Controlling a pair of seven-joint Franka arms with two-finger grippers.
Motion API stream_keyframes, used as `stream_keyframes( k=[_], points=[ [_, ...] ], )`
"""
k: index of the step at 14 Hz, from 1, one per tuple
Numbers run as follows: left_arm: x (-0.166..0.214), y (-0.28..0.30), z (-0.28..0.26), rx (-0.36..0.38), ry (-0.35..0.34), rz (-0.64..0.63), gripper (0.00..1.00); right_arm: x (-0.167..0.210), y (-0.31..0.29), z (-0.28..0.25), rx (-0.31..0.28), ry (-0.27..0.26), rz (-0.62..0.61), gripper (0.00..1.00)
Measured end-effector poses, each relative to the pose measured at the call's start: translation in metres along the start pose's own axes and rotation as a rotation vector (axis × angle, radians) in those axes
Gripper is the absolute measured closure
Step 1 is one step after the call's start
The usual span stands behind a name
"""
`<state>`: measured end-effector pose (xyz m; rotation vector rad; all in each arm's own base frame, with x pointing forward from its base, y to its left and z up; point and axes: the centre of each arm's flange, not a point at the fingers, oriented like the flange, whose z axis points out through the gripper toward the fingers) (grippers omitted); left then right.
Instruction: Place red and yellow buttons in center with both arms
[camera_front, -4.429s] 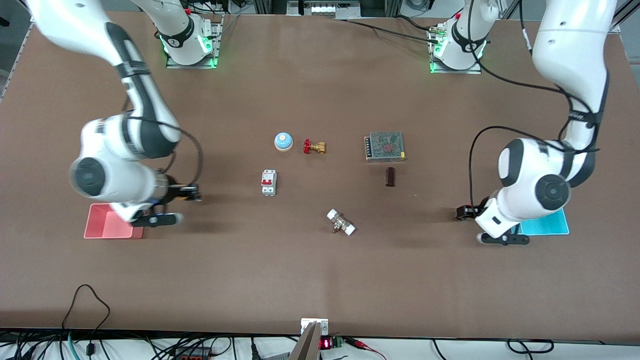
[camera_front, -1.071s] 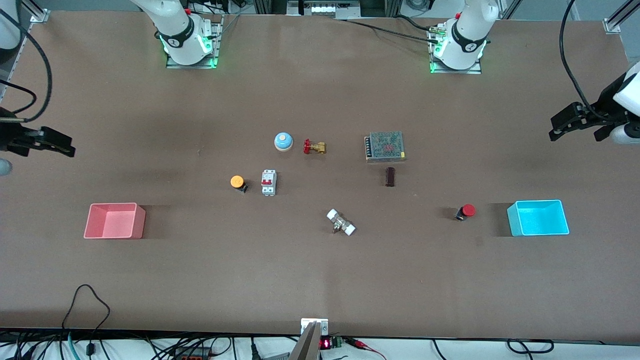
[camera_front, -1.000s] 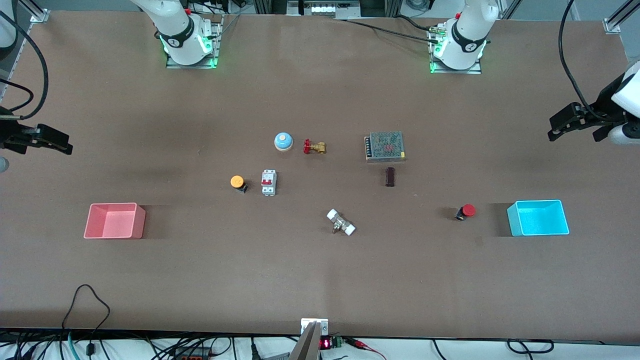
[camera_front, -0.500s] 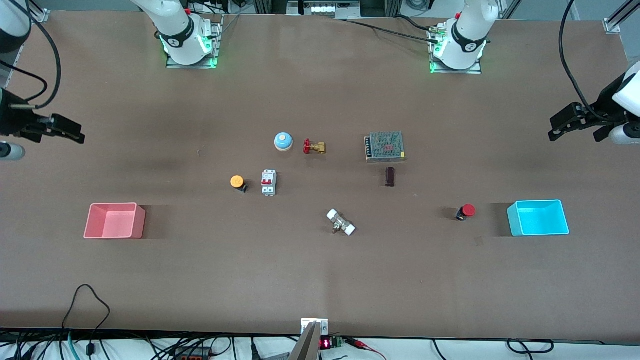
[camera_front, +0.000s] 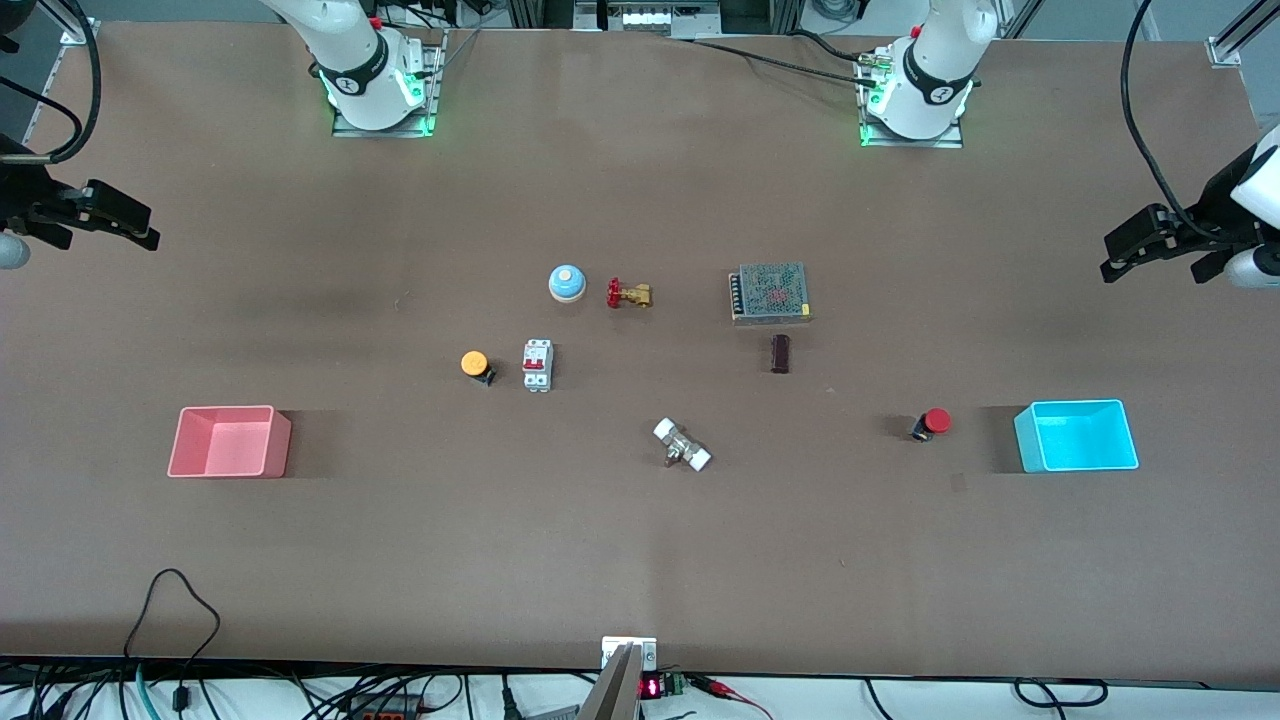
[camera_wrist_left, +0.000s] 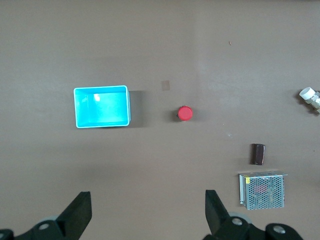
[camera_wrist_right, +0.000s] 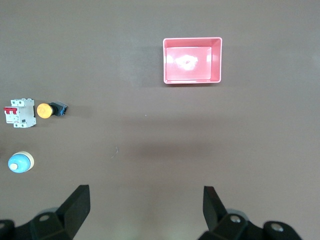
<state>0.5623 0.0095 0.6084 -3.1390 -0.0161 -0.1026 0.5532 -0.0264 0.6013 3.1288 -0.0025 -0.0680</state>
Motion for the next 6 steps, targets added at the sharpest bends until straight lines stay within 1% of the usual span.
stream_keyframes(
  k=[6],
  points=[
    [0.0, 0.0001, 0.0, 0.0, 0.0, 0.0, 0.0, -0.0002, -0.0016, -0.0006, 0.0, 0.001, -0.003, 0.0]
  ],
)
